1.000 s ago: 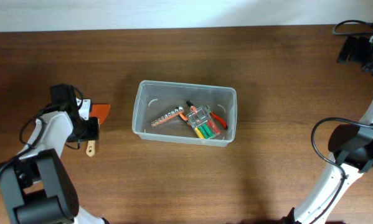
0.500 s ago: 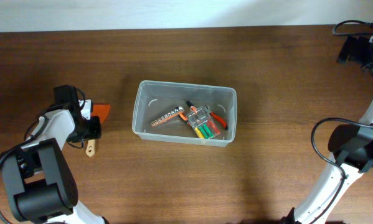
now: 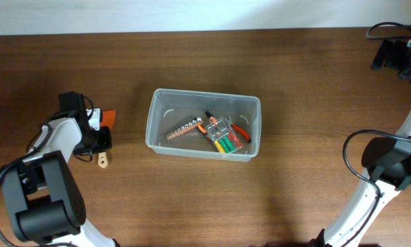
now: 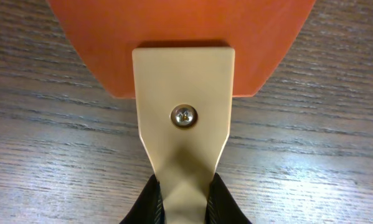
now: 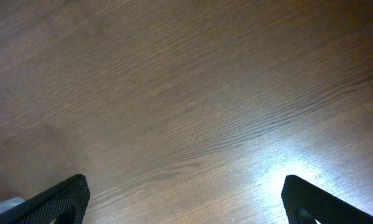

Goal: Pack container
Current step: 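Lift the orange scraper and carry it right into the container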

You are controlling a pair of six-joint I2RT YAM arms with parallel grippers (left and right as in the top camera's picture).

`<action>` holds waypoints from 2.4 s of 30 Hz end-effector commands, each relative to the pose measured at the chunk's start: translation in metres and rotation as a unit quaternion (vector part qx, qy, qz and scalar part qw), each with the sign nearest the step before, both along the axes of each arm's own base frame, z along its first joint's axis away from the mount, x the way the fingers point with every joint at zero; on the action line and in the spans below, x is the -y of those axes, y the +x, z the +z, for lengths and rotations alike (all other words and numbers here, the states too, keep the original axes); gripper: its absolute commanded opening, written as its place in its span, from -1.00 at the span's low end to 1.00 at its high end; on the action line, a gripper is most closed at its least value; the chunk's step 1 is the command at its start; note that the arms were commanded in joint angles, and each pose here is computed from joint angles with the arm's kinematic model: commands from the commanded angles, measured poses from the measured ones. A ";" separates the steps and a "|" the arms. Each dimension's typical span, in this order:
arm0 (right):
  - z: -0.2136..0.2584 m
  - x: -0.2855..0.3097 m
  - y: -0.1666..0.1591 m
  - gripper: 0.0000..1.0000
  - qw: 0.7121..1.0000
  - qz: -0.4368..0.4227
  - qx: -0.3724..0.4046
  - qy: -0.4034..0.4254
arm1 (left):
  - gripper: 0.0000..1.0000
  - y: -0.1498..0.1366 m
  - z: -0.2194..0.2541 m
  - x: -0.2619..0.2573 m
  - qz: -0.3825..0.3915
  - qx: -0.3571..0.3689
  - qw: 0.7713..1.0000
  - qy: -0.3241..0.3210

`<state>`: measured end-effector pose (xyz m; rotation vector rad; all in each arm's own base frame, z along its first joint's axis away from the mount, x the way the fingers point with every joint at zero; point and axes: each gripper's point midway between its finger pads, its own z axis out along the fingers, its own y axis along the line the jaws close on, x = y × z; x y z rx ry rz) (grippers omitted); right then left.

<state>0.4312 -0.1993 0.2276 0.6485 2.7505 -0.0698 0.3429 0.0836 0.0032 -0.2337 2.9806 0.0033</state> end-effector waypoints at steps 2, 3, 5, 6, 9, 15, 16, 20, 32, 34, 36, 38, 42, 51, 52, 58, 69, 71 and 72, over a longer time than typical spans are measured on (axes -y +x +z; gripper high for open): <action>0.009 0.000 0.001 0.97 1.000 -0.004 0.013 -0.004 | -0.86 0.040 0.044 -0.006 -0.002 0.066 0.998 0.006; 0.009 0.000 0.001 0.97 1.000 -0.004 0.013 -0.004 | -0.86 0.049 0.058 -0.009 -0.002 0.083 0.996 0.010; 0.009 0.000 0.001 0.97 1.000 -0.004 0.013 -0.004 | -0.86 0.064 0.086 -0.012 -0.006 0.117 0.993 0.020; 0.009 0.000 0.001 0.97 1.000 -0.004 0.013 -0.004 | -0.86 0.072 0.103 -0.014 -0.006 0.135 0.990 0.024; 0.009 0.000 0.001 0.97 1.000 -0.004 0.013 -0.004 | -0.87 0.091 0.145 -0.010 -0.027 0.184 0.982 0.020; 0.009 0.000 0.001 0.97 1.000 -0.004 0.013 -0.004 | -0.90 0.116 0.212 0.057 -0.154 0.260 0.953 -0.035; 0.009 0.000 0.001 0.97 1.000 -0.004 0.013 -0.004 | -0.90 0.116 0.214 0.067 -0.171 0.262 0.949 -0.039; 0.009 0.000 0.001 0.97 1.000 -0.004 0.013 -0.004 | -0.90 0.111 0.212 0.122 -0.275 0.257 0.925 -0.045; 0.009 0.000 0.001 0.97 1.000 -0.004 0.013 -0.004 | -0.96 0.066 0.197 0.239 -0.574 0.225 0.788 -0.007; 0.009 0.000 0.001 0.97 1.000 -0.004 0.013 -0.004 | -0.96 0.061 0.192 0.247 -0.587 0.218 0.779 -0.010; 0.009 0.000 0.001 0.97 1.000 -0.004 0.013 -0.004 | -0.96 0.057 0.186 0.252 -0.593 0.208 0.778 -0.015; 0.009 0.000 0.001 0.97 1.000 -0.004 0.013 -0.004 | -0.97 0.053 0.177 0.254 -0.597 0.195 0.778 -0.021; 0.009 0.000 0.001 0.97 1.000 -0.004 0.013 -0.004 | -0.96 0.047 0.155 0.257 -0.601 0.160 0.782 -0.035; 0.009 0.000 0.001 0.97 1.000 -0.004 0.013 -0.004 | -0.97 0.031 0.101 0.263 -0.611 0.073 0.785 -0.068; 0.009 0.000 0.001 0.97 1.000 -0.004 0.013 -0.004 | -0.97 0.030 0.096 0.266 -0.613 0.065 0.784 -0.071; 0.009 0.000 0.001 0.97 1.000 -0.004 0.013 -0.004 | -0.97 0.019 0.074 0.281 -0.630 0.036 0.772 -0.082; 0.009 0.000 0.001 0.97 1.000 -0.004 0.013 -0.004 | -0.95 0.004 0.046 0.289 -0.645 -0.006 0.758 -0.092; 0.009 0.000 0.001 0.97 1.000 -0.004 0.013 -0.004 | -0.76 0.004 0.046 0.289 -0.645 -0.006 0.758 -0.092; 0.009 0.000 0.001 0.97 1.000 -0.004 0.013 -0.004 | -0.48 0.004 0.046 0.288 -0.645 -0.007 0.759 -0.089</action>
